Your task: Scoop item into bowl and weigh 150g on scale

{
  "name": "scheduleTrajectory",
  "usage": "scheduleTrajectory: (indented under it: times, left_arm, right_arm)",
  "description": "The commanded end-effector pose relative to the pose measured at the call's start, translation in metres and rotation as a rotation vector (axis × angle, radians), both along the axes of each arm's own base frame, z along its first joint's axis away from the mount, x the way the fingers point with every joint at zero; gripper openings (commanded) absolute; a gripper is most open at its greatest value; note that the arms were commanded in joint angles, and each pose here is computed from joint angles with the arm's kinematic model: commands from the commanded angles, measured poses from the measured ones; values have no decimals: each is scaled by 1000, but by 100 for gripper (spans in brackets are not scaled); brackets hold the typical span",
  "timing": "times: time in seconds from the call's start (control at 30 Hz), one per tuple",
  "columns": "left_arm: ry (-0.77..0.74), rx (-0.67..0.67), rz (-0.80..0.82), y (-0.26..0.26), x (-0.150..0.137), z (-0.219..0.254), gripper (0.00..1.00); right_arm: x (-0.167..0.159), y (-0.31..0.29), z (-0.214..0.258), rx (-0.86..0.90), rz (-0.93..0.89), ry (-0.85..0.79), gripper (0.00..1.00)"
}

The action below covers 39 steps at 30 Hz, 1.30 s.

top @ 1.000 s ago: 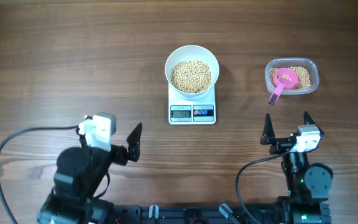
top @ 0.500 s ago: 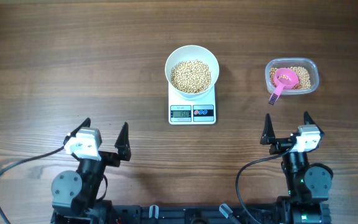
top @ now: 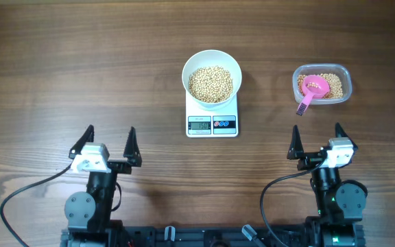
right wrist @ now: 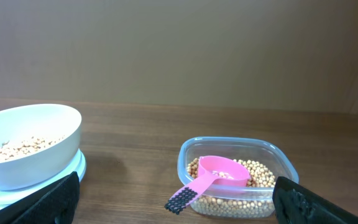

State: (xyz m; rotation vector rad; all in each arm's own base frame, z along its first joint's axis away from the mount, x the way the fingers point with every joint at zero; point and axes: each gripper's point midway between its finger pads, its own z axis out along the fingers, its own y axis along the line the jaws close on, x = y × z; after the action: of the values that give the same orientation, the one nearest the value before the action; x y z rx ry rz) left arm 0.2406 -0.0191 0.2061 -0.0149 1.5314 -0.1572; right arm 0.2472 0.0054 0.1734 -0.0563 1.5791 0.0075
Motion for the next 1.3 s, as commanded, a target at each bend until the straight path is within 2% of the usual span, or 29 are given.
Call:
scheduleTrajectory:
  times: [0.0,0.2,0.33,0.43,0.67,0.8,0.93,1.27]
  left_arm:
    - [-6,3,31,6,3,-12,100]
    - [-36,2,28,6,5,-12,100]
    - [33,8,42,8,6,-29,100]
    - [113,72,42,8,5,-50,100]
    - [102,226,58,13,5,-49,100]
    - [104,201,60,13,5,-49,100]
    - [113,62,91,20,5,-49,100]
    - [113,59,116,25,5,-49,100]
  right_arm:
    - [0,-2,2,5,-12,-12,100]
    - [0,-2,2,6,-12,-12,100]
    - [0,-2,2,5,-12,-12,100]
    - [0,-2,2,5,-12,-12,100]
    - [0,-2,2,5,-12,-13,100]
    - [0,-2,2,5,-12,-12,100]
    - [0,-2,2,5,-12,-12,100]
    - [0,-2,2,5,-11,-12,100]
